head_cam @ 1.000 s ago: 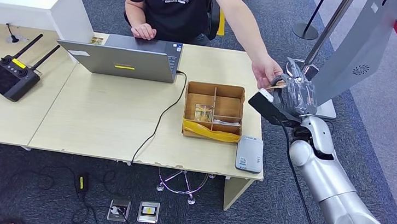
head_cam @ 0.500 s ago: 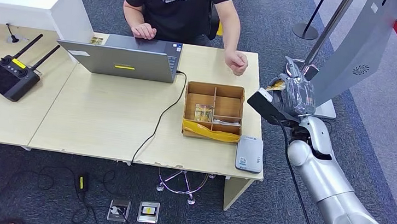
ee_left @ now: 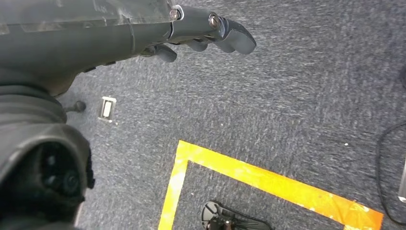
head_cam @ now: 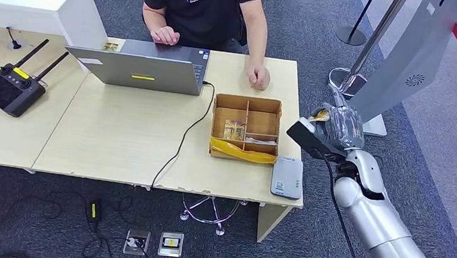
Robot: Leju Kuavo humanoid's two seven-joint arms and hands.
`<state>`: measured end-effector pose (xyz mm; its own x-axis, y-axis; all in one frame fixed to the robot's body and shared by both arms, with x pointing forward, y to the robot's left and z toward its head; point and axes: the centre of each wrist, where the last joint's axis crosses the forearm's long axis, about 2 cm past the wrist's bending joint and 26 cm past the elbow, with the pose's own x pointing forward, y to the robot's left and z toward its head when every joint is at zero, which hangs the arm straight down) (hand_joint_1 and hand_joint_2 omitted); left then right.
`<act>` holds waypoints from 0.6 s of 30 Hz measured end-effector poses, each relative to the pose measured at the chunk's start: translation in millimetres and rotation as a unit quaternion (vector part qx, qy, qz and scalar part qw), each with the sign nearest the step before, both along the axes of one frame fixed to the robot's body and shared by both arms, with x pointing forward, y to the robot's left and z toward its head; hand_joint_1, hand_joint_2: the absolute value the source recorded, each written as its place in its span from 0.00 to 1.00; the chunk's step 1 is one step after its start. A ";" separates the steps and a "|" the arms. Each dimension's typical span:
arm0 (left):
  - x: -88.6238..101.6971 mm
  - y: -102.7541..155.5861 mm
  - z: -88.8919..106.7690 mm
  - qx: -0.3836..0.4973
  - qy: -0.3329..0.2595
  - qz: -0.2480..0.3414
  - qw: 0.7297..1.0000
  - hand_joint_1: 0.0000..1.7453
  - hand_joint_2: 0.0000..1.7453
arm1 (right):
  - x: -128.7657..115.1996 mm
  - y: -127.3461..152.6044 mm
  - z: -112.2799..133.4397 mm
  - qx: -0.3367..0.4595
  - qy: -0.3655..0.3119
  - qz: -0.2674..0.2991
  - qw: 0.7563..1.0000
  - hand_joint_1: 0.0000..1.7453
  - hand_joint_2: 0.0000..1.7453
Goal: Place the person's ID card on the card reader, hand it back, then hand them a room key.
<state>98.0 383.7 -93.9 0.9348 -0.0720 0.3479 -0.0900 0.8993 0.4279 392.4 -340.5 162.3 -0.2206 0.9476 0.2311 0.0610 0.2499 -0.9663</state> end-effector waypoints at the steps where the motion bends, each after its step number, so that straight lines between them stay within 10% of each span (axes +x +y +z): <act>1: -0.2 0.5 0.0 0.000 0.001 0.002 1.000 0.00 0.00 | -4.5 -2.2 -3.4 -0.002 0.005 -0.001 1.000 1.00 1.00; 18: -1.1 4.6 0.6 0.000 0.008 0.016 1.000 0.00 0.00 | -51.0 -16.9 -25.3 0.009 0.033 0.007 0.999 1.00 1.00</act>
